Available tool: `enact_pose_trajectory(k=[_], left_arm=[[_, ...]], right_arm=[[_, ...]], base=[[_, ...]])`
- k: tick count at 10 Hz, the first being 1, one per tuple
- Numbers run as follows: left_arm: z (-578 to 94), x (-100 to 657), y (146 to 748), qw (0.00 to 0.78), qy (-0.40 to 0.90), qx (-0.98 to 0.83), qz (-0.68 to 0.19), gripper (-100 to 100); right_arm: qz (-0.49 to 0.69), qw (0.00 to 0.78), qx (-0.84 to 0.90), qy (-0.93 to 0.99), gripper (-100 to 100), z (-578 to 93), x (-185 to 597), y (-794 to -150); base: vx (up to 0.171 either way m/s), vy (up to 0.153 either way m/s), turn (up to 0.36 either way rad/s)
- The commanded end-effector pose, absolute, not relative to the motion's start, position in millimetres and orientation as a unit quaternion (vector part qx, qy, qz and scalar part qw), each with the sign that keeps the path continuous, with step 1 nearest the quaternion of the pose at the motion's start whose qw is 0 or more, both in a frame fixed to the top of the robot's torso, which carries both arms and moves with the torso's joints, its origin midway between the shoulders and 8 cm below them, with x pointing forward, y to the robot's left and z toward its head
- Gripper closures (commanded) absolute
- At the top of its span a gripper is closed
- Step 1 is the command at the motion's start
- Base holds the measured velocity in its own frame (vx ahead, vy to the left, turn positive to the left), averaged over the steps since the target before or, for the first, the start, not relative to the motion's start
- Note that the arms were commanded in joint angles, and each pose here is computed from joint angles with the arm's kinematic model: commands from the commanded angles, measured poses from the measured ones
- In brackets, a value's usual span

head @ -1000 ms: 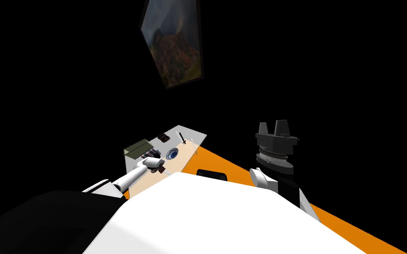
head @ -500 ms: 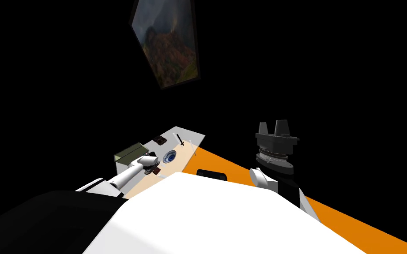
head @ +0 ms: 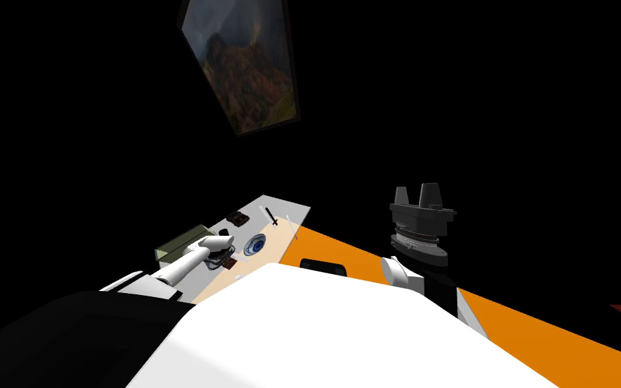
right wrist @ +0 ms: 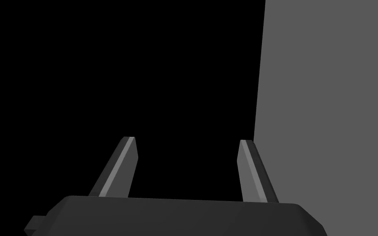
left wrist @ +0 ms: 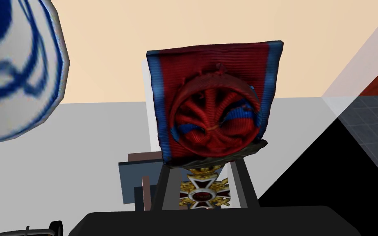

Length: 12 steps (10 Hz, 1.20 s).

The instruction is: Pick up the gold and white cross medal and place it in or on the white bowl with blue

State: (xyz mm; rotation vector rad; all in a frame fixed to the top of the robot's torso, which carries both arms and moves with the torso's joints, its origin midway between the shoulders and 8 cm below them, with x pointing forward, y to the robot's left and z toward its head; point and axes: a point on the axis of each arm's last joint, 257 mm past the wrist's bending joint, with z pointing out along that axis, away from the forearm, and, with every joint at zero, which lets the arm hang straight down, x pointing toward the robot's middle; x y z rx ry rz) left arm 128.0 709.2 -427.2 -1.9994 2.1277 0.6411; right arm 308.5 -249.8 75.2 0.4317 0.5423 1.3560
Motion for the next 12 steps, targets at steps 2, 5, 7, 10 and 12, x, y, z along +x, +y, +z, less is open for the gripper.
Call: enact_pose_trajectory(k=[2, 5, 7, 10, 12], left_arm=[[-416, 120, 714, 0.059, 0.693, -0.685, 0.216, 100], [-407, 122, 712, 0.043, 0.682, -0.701, 0.206, 100], [-403, 133, 702, 0.029, 0.677, -0.713, 0.182, 100], [-401, 160, 682, 0.011, 0.677, -0.724, 0.135, 100], [-399, 176, 670, 0.003, 0.679, -0.726, 0.107, 100]], right_arm=[[0.614, 0.724, 0.196, 0.246, 0, 75, 309, -250], [0.614, 0.724, 0.196, 0.246, 0, 75, 309, -250], [0.614, 0.724, 0.196, 0.246, 0, 75, 309, -250], [0.614, 0.724, 0.196, 0.246, 0, 75, 309, -250], [0.614, 0.724, 0.196, 0.246, 0, 75, 309, -250]], base=[[-0.002, 0.03, -0.111], [-0.01, 0.026, -0.087], [-0.036, 0.033, -0.114], [-0.049, 0.027, -0.088], [-0.04, 0.018, -0.047]])
